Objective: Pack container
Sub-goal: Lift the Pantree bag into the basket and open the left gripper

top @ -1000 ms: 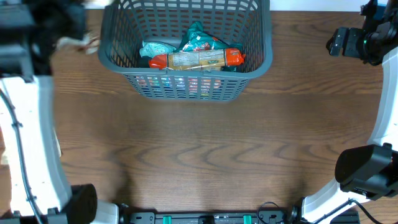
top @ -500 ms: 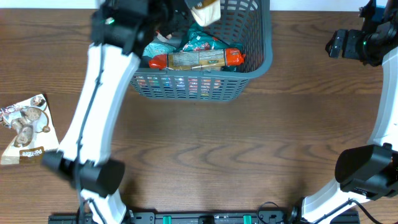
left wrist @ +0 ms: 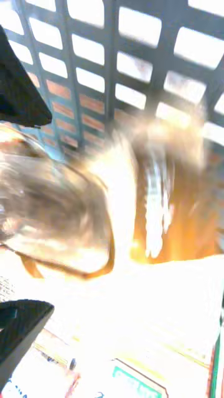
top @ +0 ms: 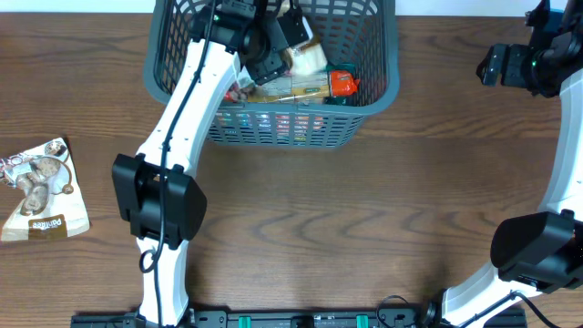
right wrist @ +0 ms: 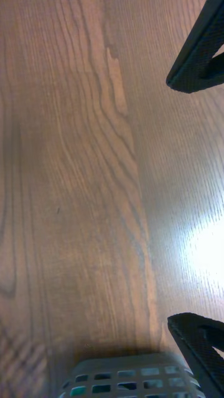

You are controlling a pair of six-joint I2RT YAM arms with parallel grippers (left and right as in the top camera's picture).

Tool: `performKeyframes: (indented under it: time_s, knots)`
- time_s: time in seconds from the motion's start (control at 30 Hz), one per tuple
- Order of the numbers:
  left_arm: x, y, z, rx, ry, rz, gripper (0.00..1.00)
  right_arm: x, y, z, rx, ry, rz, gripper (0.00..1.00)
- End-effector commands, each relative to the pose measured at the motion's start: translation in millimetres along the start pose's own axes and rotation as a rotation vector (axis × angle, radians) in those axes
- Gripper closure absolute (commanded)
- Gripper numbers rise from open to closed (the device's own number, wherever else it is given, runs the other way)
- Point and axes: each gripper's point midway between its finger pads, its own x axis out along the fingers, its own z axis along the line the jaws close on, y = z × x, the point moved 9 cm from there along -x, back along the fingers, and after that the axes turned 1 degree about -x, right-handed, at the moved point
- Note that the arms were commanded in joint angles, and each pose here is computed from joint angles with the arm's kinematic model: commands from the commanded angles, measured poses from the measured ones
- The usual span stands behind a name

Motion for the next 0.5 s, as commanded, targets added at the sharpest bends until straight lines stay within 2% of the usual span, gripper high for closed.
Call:
performKeyframes:
  time_s: [0.0,0.17,0.3,0.37,0.47]
  knots:
    - [-41,-9,8,0.014,-0.093,-0.035,0.18,6,2,1,-0.019,-0.007,0.020,0.01]
    - [-112,-7,20,-0.030,-0.310,-0.005,0.08,6,2,1,-0.022,-0.008,0.021,0.01]
    - [-194,7,26,-0.187,-0.507,-0.038,0.02,6,3,1,-0.028,-0.008,0.026,0.01]
    - [-235,22,22,-0.267,-0.572,-0.049,0.02,6,3,1,-0.037,-0.009,0.026,0.01]
    - [-287,57,13,-0.465,-0.652,-0.037,0.02,6,3,1,-0.037,-0.008,0.026,0.01]
